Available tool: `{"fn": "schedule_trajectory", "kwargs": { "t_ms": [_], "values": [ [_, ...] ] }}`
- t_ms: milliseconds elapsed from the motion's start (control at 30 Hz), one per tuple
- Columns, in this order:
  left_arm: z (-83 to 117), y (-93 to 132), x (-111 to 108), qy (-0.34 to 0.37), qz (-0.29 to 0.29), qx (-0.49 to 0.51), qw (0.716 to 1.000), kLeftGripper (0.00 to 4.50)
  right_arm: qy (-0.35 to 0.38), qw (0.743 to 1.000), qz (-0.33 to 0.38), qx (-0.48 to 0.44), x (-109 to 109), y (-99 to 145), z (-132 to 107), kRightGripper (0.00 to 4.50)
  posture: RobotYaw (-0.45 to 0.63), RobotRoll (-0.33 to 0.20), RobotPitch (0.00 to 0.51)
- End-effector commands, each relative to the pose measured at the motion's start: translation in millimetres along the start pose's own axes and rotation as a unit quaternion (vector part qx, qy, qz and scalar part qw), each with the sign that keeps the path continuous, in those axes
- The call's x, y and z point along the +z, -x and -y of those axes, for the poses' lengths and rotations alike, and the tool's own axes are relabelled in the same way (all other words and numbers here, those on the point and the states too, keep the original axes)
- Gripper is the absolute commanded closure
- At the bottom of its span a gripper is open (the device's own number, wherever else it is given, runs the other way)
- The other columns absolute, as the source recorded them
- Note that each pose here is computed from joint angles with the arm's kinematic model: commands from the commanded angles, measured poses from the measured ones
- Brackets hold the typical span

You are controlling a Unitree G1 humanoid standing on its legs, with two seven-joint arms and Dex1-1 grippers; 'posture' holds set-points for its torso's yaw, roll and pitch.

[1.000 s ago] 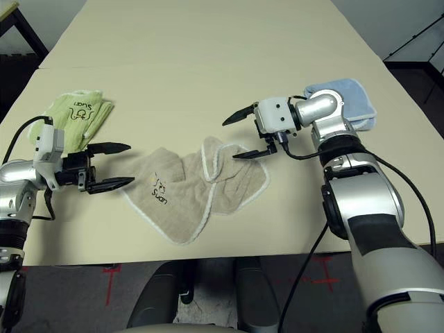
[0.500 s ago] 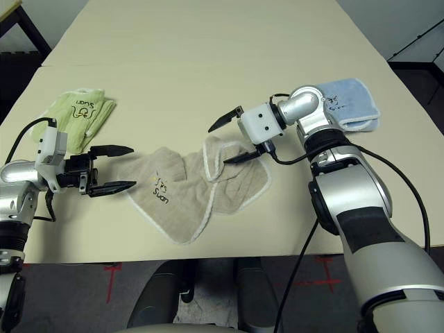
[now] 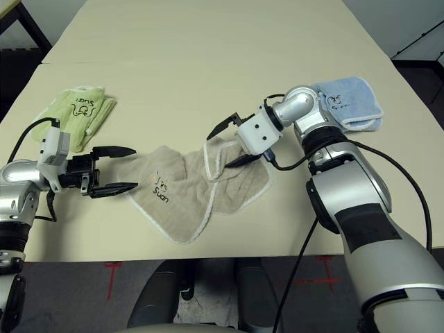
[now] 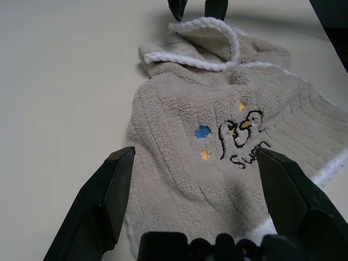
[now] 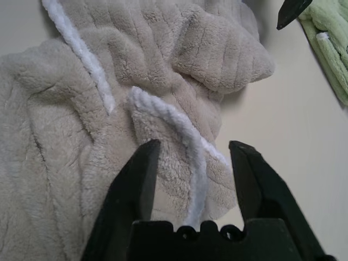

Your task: Fold the towel and set it aside.

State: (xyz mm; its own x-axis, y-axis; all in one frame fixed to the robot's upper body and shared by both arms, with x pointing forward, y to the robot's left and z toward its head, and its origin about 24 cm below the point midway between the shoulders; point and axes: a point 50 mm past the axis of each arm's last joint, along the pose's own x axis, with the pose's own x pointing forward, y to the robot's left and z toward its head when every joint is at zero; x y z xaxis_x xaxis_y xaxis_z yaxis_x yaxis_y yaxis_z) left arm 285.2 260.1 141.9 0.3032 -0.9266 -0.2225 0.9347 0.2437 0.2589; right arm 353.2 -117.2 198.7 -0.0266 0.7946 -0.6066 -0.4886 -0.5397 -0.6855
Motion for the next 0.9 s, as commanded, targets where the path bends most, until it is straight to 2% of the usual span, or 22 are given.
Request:
{"fn": "schedule_trajectory", "kwargs": {
  "t_ms": [33,167,200,433,533,633,700,767,833,900],
  "values": [
    [4.2,-1.1,-3.8,0.004,-0.014,-0.015,1.000,0.00,0.011,1.000,0.002,0.013,2.1,-2.5,1.8,2.78,0.08,0.000,0.208],
    [3.9,-1.5,-4.7,0.006,-0.019,-0.018,1.000,0.00,0.016,0.999,0.001,0.034,3.0,-7.0,1.5,4.28,0.08,0.000,0.206],
    [3.8,-1.5,-4.9,0.007,-0.020,-0.018,1.000,0.00,0.017,0.999,0.000,0.040,3.1,-8.2,1.1,4.48,0.08,0.000,0.206],
    [3.8,-0.5,-5.8,0.012,-0.023,-0.018,0.999,0.00,0.007,1.000,0.006,0.019,3.4,-2.9,4.9,4.48,0.08,0.000,0.200],
    [4.2,-0.5,-6.0,0.015,-0.021,-0.014,1.000,0.00,-0.010,1.000,0.016,-0.025,2.9,5.7,9.8,4.48,0.08,0.000,0.199],
    [2.1,-0.6,-5.2,0.018,-0.013,0.007,1.000,0.00,-0.049,0.992,0.028,-0.112,-0.8,18.5,15.2,4.48,0.06,0.000,0.200],
    [-2.1,-1.5,-4.0,0.018,-0.007,0.033,0.999,0.00,-0.078,0.983,0.028,-0.165,-6.1,26.0,12.5,4.48,0.06,0.000,0.200],
    [-9.3,-4.6,-1.6,0.018,-0.006,0.069,0.997,0.00,-0.123,0.962,0.030,-0.243,-14.9,34.4,5.9,4.48,0.05,0.000,0.199],
    [-12.5,-6.5,-0.4,0.017,-0.006,0.084,0.996,0.00,-0.139,0.951,0.025,-0.276,-18.9,37.1,2.6,4.48,0.04,0.000,0.199],
    [-15.9,-14.7,2.6,0.015,0.004,0.088,0.996,0.00,-0.164,0.921,0.018,-0.353,-25.3,41.0,0.1,4.48,0.03,0.000,0.198]
  ]
}}
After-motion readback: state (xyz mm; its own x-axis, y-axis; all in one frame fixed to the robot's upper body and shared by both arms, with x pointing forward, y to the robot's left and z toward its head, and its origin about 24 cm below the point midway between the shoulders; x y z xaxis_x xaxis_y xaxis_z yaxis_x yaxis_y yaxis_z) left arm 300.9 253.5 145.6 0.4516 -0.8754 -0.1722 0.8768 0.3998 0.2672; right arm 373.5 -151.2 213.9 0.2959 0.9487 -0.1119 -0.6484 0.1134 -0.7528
